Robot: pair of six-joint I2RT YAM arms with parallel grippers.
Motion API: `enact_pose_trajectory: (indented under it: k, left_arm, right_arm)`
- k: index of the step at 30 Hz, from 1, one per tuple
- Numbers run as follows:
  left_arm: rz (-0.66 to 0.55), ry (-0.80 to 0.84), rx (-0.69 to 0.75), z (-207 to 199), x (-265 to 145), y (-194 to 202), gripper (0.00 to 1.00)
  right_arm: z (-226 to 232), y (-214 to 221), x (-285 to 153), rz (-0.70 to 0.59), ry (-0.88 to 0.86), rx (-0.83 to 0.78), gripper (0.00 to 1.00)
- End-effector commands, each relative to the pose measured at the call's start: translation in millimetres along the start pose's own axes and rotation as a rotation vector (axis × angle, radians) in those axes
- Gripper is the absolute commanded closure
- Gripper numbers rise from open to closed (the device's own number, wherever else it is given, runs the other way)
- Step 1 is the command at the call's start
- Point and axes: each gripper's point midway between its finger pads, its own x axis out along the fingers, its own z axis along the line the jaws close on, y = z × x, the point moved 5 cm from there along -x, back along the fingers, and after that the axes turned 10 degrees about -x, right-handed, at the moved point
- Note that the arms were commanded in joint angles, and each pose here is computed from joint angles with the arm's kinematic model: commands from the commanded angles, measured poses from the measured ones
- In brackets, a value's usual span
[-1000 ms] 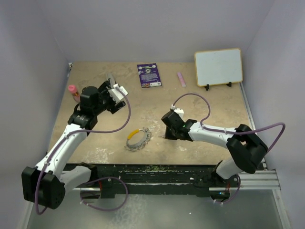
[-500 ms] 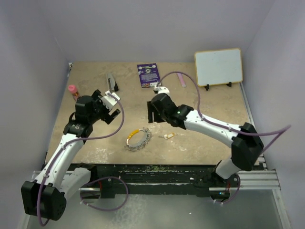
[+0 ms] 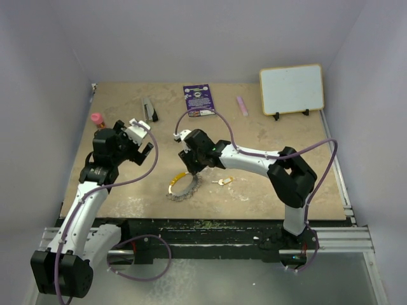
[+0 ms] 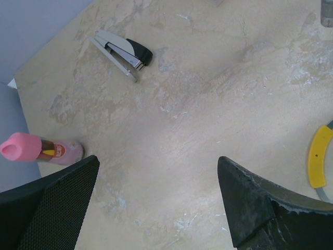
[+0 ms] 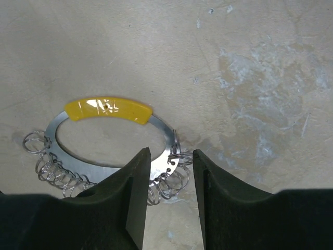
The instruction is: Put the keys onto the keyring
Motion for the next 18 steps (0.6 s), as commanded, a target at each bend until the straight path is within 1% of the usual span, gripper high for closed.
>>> enact_pose_trajectory:
  k: [1, 3, 4, 9, 13, 14, 15, 17, 18]
  left_arm:
    - [-0.038, 0.015, -0.029, 0, -2, -8, 0.02]
    - [-0.044, 0.024, -0.032, -1, -1, -9, 0.02]
    - [-0.044, 0.025, -0.033, -1, 0, -8, 0.02]
    - [-0.042, 0.022, -0.025, -1, -1, -7, 0.02]
    - [-0.039, 0.019, -0.017, -1, -1, -5, 0.02]
    - [-0.04, 0.02, -0.017, -1, -1, -5, 0.02]
    - [-0.042, 0.02, -0.016, -1, -1, -5, 0.02]
    - [-0.041, 0.021, -0.02, -2, 0, -4, 0.02]
    - [-0.042, 0.02, -0.023, -2, 0, -4, 0.02]
  right_arm:
    - [5, -15, -5, -0.06, -0.058, -0.071, 0.62]
    - [4, -15, 1, -0.05, -0.057, -0.076, 0.7]
    - [4, -15, 5, -0.045, -0.057, -0.08, 0.72]
    - [2, -8, 22, -0.006, -0.048, -0.083, 0.73]
    - [-1, -7, 30, 0.006, -0.031, -0.092, 0.71]
    - [-3, -8, 30, 0.004, -0.022, -0.093, 0.72]
    - [-5, -8, 30, 0.006, -0.02, -0.093, 0.75]
    - [-8, -9, 29, 0.005, -0.013, -0.09, 0.91]
    - [-8, -8, 29, 0.003, -0.011, -0.089, 0.97]
